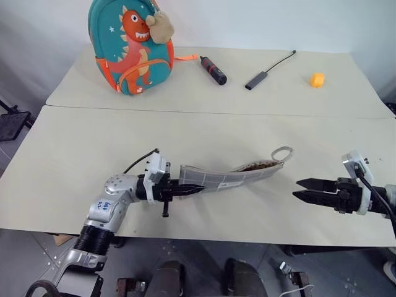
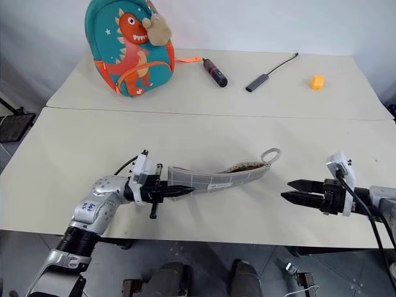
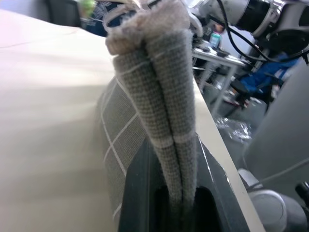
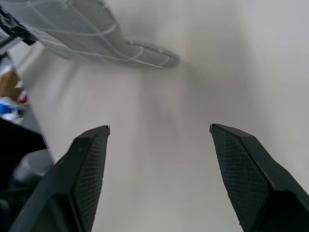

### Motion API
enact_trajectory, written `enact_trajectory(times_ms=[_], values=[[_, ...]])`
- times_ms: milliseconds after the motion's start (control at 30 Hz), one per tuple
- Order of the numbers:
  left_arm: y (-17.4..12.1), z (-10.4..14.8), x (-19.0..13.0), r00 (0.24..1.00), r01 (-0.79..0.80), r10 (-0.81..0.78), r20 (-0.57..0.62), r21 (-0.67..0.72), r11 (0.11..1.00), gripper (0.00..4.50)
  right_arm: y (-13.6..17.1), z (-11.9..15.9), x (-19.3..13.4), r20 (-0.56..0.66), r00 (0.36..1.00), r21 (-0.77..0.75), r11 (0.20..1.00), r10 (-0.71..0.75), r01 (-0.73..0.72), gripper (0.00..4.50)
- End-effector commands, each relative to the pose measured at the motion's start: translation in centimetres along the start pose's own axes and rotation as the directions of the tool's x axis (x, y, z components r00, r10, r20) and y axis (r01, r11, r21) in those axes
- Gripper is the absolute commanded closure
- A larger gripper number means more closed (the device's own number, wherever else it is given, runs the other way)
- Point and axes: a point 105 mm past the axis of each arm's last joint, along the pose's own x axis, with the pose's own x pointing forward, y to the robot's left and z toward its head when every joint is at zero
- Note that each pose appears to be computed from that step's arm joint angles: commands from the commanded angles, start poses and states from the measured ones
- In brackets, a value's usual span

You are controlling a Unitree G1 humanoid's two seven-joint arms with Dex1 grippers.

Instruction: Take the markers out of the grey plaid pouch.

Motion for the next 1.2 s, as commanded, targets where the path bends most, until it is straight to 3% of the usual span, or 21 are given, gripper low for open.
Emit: enact_trajectory(times_ms=[33, 133, 200, 300, 400, 533, 567, 667, 767, 1000, 1200], values=[[0.1, 0.2, 0.7, 0.999, 0.033, -0.033, 0.007, 0.037, 0.999, 4.5, -0.6, 1.8, -3.8, 0.011, 0.996, -0.114, 0.99, -0.084, 0.085, 1.02], [0.2, 0.7, 1.4, 0.998, 0.053, -0.055, 0.031, 0.051, 0.997, 4.5, -0.6, 2.8, -4.8, 0.03, 0.993, -0.171, 0.978, -0.114, 0.118, 1.02], [0.4, 1.4, 1.9, 0.996, 0.054, -0.057, 0.068, 0.052, 0.997, 4.5, -0.2, 5.3, -5.4, 0.107, 0.986, -0.226, 0.962, -0.131, 0.152, 1.19], [0.2, 2.0, 2.4, 0.992, 0.067, -0.071, 0.109, 0.035, 0.997, 4.5, 1.5, 8.4, -5.5, 0.147, 0.984, -0.328, 0.934, -0.097, 0.141, 1.93], [0.0, 1.4, 2.3, 0.992, 0.082, -0.084, 0.093, 0.029, 0.996, 4.5, 3.5, 10.8, -3.9, 0.146, 0.989, -0.417, 0.906, -0.01, 0.071, 2.99], [0.2, 0.1, 1.9, 0.997, 0.06, -0.062, 0.039, 0.047, 0.997, 4.5, 5.9, 12.2, -0.9, 0.12, 0.986, -0.492, 0.87, 0.119, -0.045, 4.36], [0.3, -0.1, 1.9, 0.998, 0.051, -0.053, 0.027, 0.059, 0.997, 4.5, 6.5, 12.4, -0.1, 0.113, 0.982, -0.502, 0.862, 0.154, -0.077, 4.47], [0.6, -1.0, 1.8, 1.0, 0.026, -0.025, -0.01, 0.107, 0.994, 4.5, 9.1, 11.6, 3.9, 0.03, 0.955, -0.555, 0.8, 0.295, -0.23, 4.47], [0.4, -1.0, 1.9, 1.0, 0.026, -0.025, -0.009, 0.131, 0.991, 4.5, 10.6, 11.1, 5.7, 0.01, 0.928, -0.569, 0.766, 0.371, -0.3, 4.47], [0.6, -0.7, 2.1, 1.0, -0.007, 0.008, -0.005, 0.187, 0.982, 4.5, 11.2, 8.2, 7.9, -0.145, 0.899, -0.617, 0.673, 0.413, -0.409, 4.47], [0.4, -0.2, 2.2, 1.0, -0.003, 0.002, 0.004, 0.2, 0.98, 4.5, 10.4, 7.1, 8.4, -0.21, 0.906, -0.625, 0.662, 0.368, -0.414, 4.47]])
